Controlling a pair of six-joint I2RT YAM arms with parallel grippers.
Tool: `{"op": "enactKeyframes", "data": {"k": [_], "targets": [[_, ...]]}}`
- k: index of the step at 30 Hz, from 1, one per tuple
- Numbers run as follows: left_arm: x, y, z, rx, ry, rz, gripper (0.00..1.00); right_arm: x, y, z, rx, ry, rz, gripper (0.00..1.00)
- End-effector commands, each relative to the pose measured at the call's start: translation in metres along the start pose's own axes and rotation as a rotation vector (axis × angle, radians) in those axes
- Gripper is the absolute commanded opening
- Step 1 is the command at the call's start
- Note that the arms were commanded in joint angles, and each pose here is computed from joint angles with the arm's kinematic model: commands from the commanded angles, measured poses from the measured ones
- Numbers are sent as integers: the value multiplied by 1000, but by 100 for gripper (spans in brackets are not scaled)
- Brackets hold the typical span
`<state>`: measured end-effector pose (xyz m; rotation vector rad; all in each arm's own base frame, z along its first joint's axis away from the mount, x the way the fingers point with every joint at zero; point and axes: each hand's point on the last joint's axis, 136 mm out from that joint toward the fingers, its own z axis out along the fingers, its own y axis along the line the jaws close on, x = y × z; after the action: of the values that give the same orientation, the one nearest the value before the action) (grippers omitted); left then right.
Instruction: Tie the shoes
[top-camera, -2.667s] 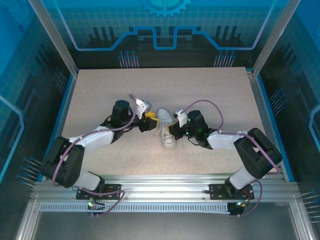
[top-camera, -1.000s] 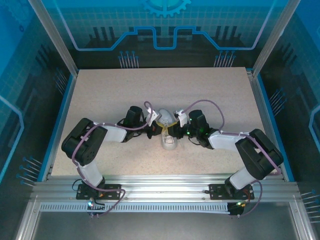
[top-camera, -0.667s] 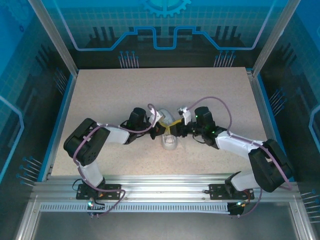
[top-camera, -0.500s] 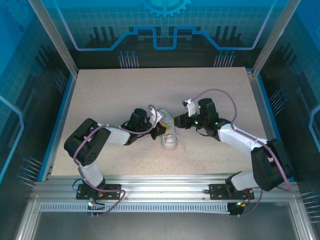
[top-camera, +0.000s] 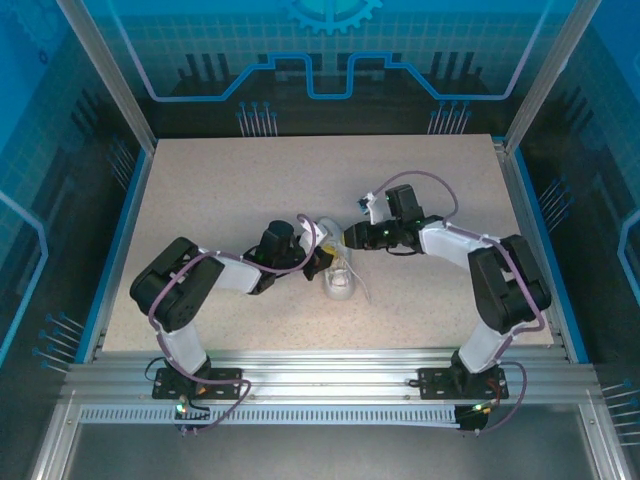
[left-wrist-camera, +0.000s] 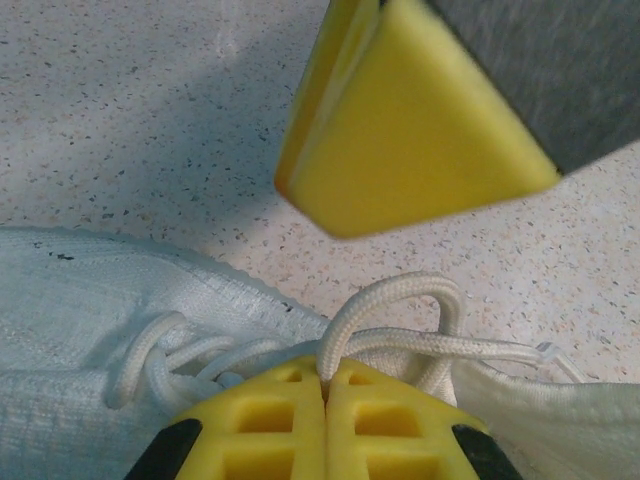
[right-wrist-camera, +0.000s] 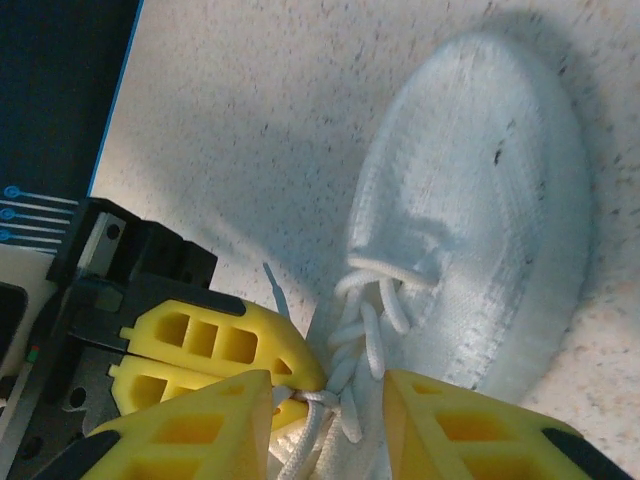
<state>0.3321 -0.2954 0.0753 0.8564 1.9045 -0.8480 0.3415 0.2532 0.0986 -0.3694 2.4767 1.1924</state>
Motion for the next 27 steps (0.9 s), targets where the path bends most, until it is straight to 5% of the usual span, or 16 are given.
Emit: {"op": "enactKeyframes", "data": {"k": [1, 27], "targets": [[-1, 0, 3, -11, -22, 34, 0, 4, 9, -1, -86, 55, 34, 33], [-9, 3, 4, -24, -42, 31, 0, 22, -4, 1, -141, 98, 127, 32]]}}
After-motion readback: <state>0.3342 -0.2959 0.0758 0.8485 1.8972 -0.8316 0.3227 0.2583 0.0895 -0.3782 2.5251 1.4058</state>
